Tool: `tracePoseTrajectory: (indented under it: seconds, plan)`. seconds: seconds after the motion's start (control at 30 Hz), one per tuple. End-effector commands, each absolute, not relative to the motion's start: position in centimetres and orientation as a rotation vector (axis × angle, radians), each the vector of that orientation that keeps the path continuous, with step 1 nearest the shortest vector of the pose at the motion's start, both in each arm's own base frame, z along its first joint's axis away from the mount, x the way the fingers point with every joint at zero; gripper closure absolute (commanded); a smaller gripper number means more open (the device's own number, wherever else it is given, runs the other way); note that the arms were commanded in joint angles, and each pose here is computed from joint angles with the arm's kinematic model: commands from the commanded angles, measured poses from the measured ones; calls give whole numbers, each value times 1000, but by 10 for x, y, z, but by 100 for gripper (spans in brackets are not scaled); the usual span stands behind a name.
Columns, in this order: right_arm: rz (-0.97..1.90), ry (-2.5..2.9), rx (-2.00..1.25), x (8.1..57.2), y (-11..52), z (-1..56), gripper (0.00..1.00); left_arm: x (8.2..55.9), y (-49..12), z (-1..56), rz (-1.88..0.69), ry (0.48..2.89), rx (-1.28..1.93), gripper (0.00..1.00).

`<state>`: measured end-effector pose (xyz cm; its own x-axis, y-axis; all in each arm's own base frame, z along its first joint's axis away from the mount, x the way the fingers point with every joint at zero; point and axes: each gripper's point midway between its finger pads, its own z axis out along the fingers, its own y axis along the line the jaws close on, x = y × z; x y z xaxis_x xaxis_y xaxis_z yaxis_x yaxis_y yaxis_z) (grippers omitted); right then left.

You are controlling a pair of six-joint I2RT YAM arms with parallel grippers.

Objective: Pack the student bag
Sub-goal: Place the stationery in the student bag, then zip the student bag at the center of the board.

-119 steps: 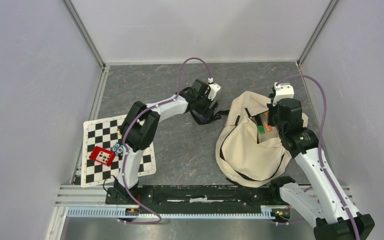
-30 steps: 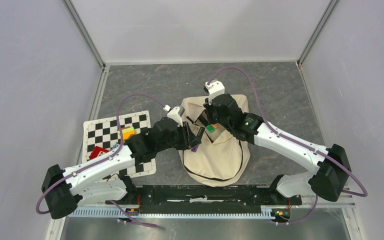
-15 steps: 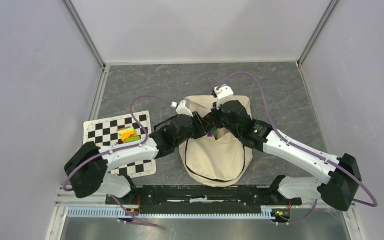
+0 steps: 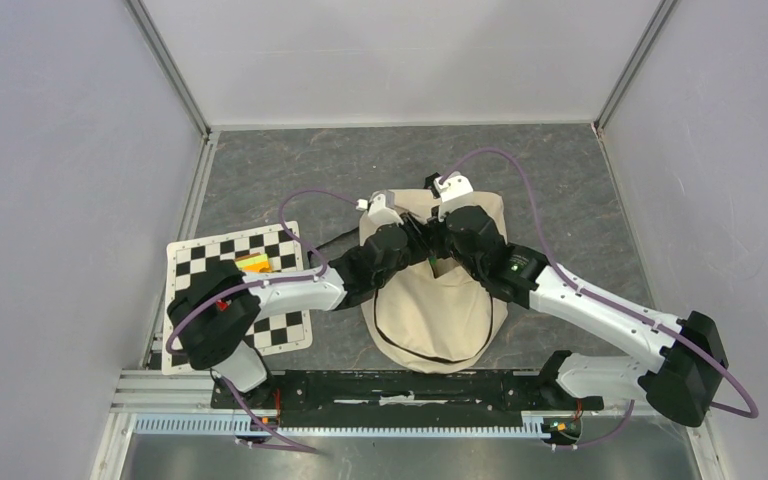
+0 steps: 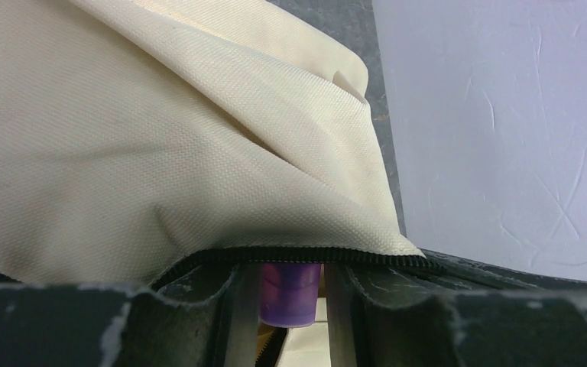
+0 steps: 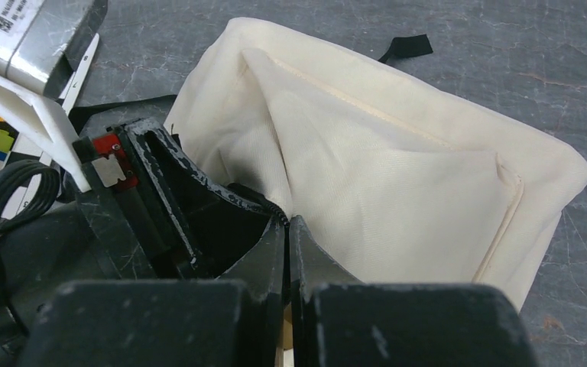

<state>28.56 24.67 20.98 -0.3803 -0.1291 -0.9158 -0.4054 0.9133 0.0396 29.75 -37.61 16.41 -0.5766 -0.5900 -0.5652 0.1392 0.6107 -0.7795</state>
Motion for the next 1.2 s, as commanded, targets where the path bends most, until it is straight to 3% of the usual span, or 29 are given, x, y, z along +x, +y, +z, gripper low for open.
tracePoseTrajectory:
  seconds: [0.0, 0.13, 0.3, 0.53, 0.77, 0.93, 1.17]
  plan:
    - [336, 1889, -341, 288, 246, 231, 100, 319, -378, 203, -1077, 1788, -441, 63]
    - [337, 1888, -340, 288, 245, 231, 100, 314, -376, 197, -1047, 1803, -362, 44]
    - [331, 1879, -334, 288, 243, 236, 100, 302, -373, 207, -1028, 1798, -231, 28]
    - [303, 1886, -330, 288, 237, 235, 100, 263, -364, 234, -1004, 1796, 77, 21]
    - [302, 1933, -354, 279, 234, 212, 100, 232, -300, 212, -825, 1926, 141, 16]
    - [318, 2035, -410, 260, 229, 165, 100, 225, -258, 196, -726, 2023, 30, 4]
    - [344, 2193, -430, 227, 215, 99, 100, 225, -266, 183, -843, 2146, 19, 4]
